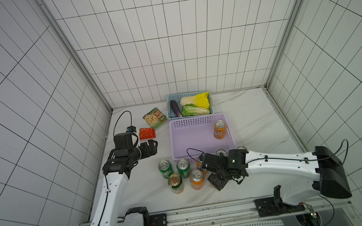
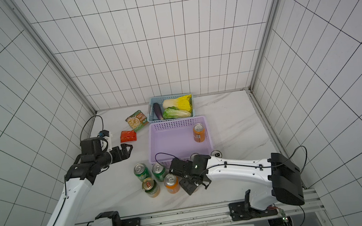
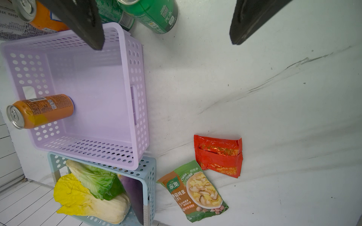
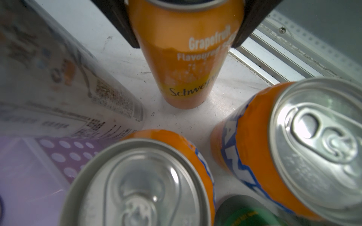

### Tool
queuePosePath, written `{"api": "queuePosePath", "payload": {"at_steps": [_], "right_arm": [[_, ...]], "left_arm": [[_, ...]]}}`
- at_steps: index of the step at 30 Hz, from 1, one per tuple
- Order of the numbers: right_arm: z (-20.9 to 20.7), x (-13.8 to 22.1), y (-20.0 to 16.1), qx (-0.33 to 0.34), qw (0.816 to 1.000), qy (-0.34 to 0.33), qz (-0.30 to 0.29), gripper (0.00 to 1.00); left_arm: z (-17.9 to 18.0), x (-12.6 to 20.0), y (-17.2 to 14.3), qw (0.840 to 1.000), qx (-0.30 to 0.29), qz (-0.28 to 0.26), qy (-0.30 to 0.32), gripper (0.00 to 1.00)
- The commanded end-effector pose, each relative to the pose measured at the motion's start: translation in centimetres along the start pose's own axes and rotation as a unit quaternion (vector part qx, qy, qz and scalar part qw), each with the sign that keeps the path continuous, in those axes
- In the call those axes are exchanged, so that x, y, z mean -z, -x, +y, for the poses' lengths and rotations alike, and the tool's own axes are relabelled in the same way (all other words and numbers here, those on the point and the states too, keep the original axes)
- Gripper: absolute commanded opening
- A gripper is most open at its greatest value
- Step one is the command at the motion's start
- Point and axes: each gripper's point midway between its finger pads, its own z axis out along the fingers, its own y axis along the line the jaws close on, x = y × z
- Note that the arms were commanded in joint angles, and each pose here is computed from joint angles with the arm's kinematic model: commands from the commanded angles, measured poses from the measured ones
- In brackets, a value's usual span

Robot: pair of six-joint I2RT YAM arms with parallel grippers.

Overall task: Take out the drinks from the basket
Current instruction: Place the drink at the center of the board.

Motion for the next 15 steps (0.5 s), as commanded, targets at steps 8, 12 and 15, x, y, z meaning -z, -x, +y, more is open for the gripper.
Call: {"api": "queuePosePath", "payload": {"at_steps": [8,12,15], "right_arm": [[-0.1,-1.1,-0.1,-0.005,1.000,-0.009,-0.006,0.67],[-0.1,-1.5,-0.4,-0.003,1.000,-0.009,0.003,0.69],[-0.1,-1.5,-0.4,-0.003,1.000,-0.008,0.005,0.71]], "left_arm": [[0.0,-0.2,0.0,1.000,-0.007,0.002,-0.004,0.98],[0.0,-0.2,0.0,1.000,-0.008,0.003,-0.005,0.98],[0.0,-0.1,0.0,1.000,-0.008,0.002,-0.004,0.98]]}}
